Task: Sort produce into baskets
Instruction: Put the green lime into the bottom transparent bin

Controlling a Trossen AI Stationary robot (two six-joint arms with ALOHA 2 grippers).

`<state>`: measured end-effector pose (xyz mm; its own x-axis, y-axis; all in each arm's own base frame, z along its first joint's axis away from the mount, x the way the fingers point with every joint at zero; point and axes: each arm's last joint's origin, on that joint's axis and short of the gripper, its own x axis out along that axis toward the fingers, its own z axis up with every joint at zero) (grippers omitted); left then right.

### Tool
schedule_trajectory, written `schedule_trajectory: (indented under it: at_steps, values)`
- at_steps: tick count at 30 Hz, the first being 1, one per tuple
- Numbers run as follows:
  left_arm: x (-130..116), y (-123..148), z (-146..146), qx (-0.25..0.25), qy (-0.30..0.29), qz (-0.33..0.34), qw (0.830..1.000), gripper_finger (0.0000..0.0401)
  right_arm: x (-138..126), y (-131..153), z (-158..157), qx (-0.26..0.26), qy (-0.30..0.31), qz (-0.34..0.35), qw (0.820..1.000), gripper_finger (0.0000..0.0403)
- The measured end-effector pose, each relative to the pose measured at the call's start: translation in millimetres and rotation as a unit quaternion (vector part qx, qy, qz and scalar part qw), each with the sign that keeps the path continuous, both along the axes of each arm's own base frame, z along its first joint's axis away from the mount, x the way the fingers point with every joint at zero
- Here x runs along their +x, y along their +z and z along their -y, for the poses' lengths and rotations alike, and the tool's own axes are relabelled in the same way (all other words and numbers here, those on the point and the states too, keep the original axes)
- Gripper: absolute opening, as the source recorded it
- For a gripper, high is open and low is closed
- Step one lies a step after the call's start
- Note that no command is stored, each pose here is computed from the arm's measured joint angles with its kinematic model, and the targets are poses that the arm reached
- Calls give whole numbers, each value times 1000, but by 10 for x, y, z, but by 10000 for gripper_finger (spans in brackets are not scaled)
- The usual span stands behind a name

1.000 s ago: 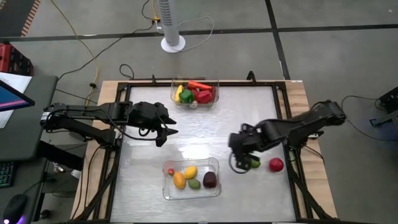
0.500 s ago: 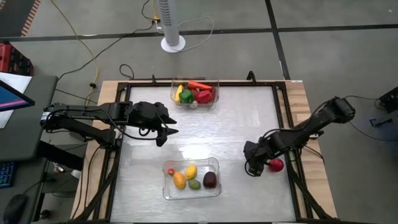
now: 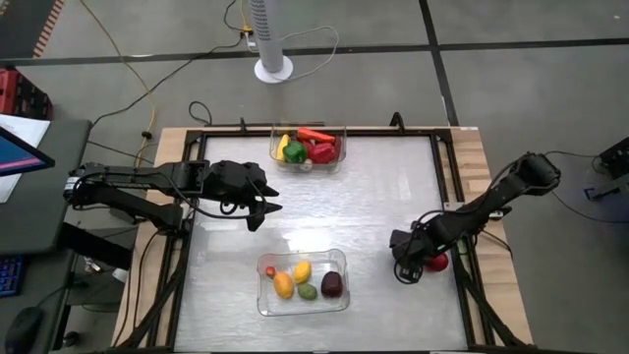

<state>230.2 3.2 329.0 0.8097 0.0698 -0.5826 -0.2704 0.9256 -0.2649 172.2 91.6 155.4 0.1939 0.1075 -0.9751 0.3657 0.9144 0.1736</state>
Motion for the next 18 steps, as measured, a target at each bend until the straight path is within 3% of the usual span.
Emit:
schedule_trajectory:
  at_steps: [5,11,18]
  values:
    - [0,0,0,0,0,0,1000,194,63,28,33,14,-18,14,1000,184]
    - [0,0,0,0,1,0,1000,194,384,477,13,37,12,101,994,182]
    - [4,7,-10,10,14,4,1000,194,810,1246,57,12,36,277,960,211]
